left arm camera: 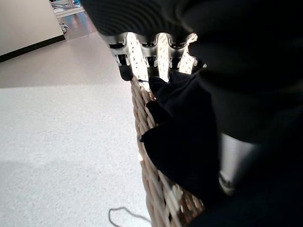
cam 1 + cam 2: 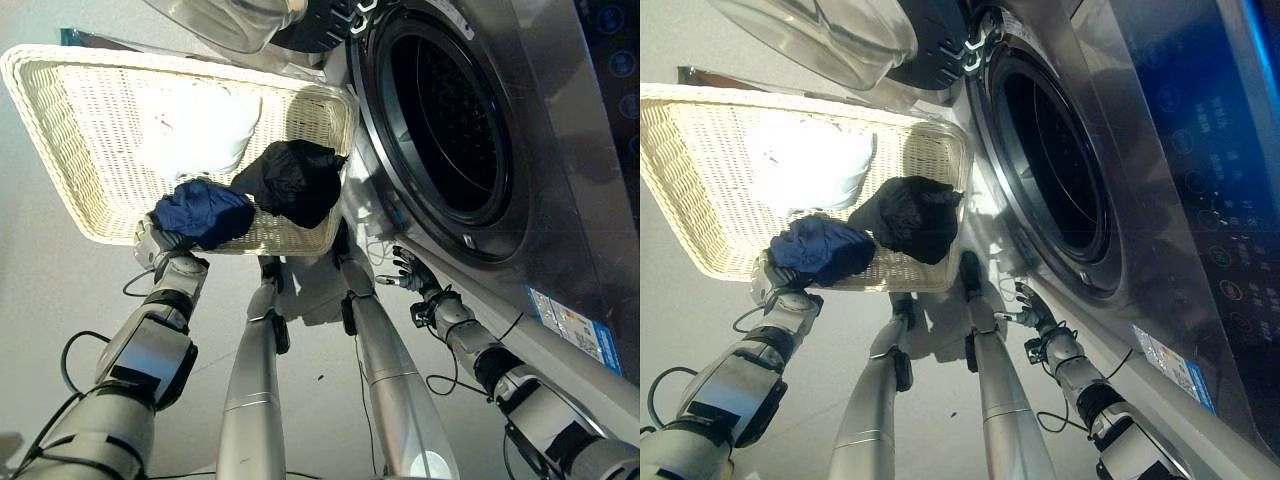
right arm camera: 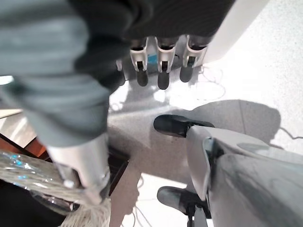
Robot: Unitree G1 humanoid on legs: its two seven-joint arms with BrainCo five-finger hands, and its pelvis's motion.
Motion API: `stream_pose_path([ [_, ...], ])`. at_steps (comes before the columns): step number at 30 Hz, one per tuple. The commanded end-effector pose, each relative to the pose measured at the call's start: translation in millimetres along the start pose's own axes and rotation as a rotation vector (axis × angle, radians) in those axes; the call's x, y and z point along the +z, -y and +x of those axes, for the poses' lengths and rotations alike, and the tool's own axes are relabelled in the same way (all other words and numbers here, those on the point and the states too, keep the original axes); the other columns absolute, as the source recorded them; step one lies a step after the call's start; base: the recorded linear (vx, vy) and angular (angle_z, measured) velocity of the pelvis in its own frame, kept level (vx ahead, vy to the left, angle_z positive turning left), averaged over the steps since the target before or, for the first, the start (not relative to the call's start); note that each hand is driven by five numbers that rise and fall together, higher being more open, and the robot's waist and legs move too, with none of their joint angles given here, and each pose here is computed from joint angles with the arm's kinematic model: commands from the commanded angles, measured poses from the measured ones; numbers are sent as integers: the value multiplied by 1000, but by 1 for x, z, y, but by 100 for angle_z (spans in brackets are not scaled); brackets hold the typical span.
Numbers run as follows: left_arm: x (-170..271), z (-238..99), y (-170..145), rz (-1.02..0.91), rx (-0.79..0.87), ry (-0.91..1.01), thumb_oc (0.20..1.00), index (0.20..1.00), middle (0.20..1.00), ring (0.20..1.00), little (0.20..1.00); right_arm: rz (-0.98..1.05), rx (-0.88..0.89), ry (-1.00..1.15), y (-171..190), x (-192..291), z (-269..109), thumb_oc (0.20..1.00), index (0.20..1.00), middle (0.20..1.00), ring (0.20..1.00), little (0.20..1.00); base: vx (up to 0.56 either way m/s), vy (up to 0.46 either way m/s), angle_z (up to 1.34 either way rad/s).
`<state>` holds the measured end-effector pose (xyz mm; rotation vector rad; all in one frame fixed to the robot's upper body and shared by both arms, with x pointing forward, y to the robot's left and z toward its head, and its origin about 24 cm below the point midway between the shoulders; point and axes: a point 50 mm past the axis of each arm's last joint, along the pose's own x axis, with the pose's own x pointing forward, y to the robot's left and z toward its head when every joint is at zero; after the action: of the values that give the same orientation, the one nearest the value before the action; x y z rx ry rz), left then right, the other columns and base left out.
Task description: Put the clothes into the washing machine.
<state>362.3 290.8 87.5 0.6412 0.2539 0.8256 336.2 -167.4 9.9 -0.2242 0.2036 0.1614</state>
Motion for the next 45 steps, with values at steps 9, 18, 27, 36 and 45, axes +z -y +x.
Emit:
stream_pose_path([
  [9, 69, -5, 0, -222, -75, 294, 1000, 1000, 1000, 1000, 1000, 53, 20, -3, -17, -13, -7, 1000, 1000, 1000, 1000, 1000, -2, -21, 1],
  [18, 62, -22, 7, -358, -96, 351, 1000, 1000, 1000, 1000, 1000, 53, -43, -41, -8, -22, -12, 1000, 1000, 1000, 1000, 1000, -42, -21, 8],
  [27, 45, -62, 22, -495, -153, 431, 1000, 1000, 1000, 1000, 1000, 43, -116, -101, -1, -37, -20, 1000, 1000, 1000, 1000, 1000, -56, -26, 9],
  [36, 36, -73, 21, -462, -159, 457, 1000, 1000, 1000, 1000, 1000, 28, -155, -148, 11, -49, -26, 1000, 1000, 1000, 1000, 1000, -23, -7, 3],
  [45, 18, -55, 12, -234, -29, 395, 1000, 1000, 1000, 1000, 1000, 33, -147, -143, 16, -49, -28, 1000, 1000, 1000, 1000, 1000, -4, 13, 3],
])
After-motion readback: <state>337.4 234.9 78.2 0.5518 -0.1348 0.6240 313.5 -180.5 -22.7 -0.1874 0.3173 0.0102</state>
